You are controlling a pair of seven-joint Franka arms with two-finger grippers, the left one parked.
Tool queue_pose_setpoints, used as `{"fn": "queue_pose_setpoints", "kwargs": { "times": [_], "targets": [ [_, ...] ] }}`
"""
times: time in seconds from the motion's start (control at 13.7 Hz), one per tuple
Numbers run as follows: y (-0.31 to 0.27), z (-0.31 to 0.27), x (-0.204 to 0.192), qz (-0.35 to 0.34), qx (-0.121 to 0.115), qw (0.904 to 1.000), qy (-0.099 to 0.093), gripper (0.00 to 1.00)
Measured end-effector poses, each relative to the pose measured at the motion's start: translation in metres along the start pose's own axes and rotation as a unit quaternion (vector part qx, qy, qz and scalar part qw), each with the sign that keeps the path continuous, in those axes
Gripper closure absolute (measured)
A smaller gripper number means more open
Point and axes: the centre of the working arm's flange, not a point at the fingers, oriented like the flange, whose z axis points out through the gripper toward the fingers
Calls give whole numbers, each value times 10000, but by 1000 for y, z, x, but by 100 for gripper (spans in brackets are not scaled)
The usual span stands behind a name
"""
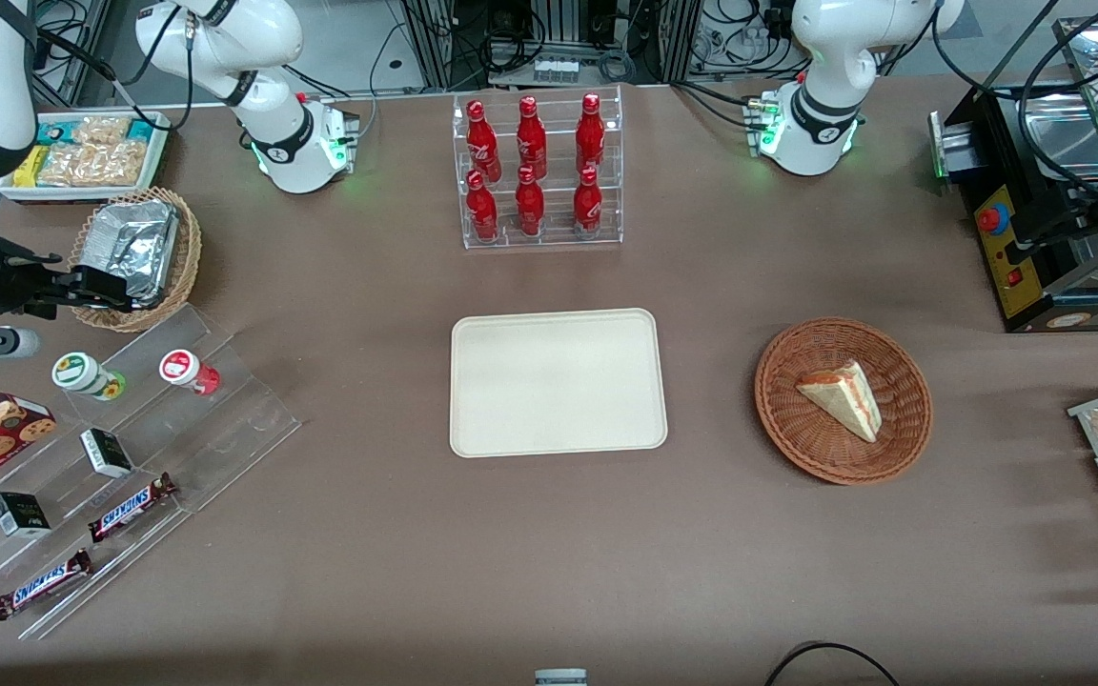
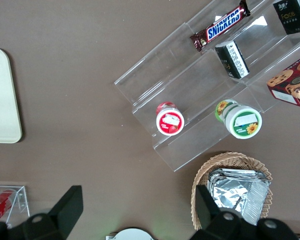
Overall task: Place green gum on tray
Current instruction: 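Move the right gripper over the green-lidded gum container on the acrylic stand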
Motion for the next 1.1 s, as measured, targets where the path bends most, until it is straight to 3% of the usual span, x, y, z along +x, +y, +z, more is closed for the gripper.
{"fn": "queue_pose_setpoints", "kwargs": {
  "times": [0.51,0.8,1.1],
  "targets": [
    [1,11,6,-64,-13,9999,89,0],
    [26,45,15,-715,-35,9970,297,0],
    [70,75,15,-1728,-117,9836,510,0]
  ]
}}
